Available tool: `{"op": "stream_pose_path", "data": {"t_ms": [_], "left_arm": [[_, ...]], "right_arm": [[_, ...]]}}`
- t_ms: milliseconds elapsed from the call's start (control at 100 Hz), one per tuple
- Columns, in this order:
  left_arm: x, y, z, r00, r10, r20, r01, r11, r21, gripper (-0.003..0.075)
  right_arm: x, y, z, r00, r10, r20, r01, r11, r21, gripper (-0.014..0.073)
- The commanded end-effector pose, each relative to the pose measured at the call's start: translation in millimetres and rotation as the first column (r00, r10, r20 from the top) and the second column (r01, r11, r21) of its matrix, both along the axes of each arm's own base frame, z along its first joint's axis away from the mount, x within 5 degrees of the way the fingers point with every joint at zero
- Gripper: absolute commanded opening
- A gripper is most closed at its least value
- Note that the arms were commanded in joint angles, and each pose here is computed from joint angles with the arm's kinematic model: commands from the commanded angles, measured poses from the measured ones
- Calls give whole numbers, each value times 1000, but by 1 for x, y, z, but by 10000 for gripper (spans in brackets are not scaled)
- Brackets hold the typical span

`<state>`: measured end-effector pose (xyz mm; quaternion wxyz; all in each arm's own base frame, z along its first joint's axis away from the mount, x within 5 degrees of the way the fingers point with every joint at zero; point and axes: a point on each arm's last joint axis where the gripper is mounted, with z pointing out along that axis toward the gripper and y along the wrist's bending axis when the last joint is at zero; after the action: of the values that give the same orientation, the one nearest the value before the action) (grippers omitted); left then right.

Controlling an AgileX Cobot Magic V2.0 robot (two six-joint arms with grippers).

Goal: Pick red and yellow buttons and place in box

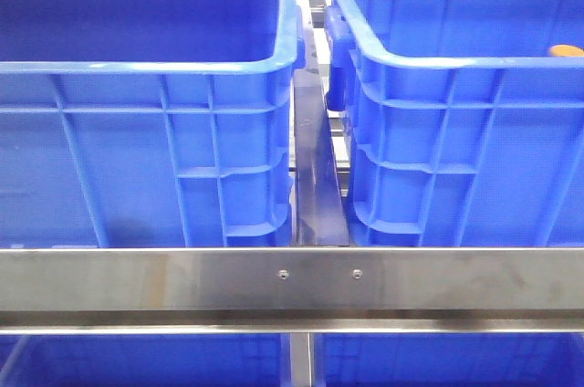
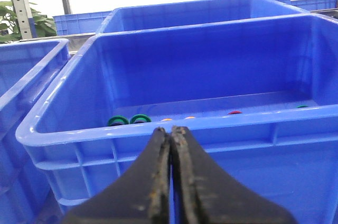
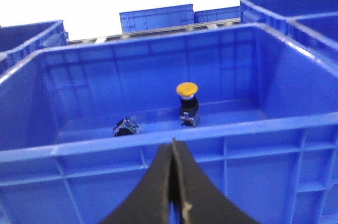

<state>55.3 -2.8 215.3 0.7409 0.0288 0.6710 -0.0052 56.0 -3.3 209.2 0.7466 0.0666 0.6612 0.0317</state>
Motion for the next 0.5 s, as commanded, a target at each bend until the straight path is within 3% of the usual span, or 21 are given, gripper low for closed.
{"op": "stream_pose_path", "data": {"t_ms": [0, 490], "left_arm": [[-1, 0, -7, 998, -3, 68, 4, 1000, -14, -19], [-1, 0, -7, 998, -3, 68, 4, 1000, -14, -19]], "right_arm": [[-5, 0, 15, 992, 1, 127, 1, 1000, -15, -68], [-5, 0, 17, 989, 0, 149, 2, 1000, -15, -68]]}}
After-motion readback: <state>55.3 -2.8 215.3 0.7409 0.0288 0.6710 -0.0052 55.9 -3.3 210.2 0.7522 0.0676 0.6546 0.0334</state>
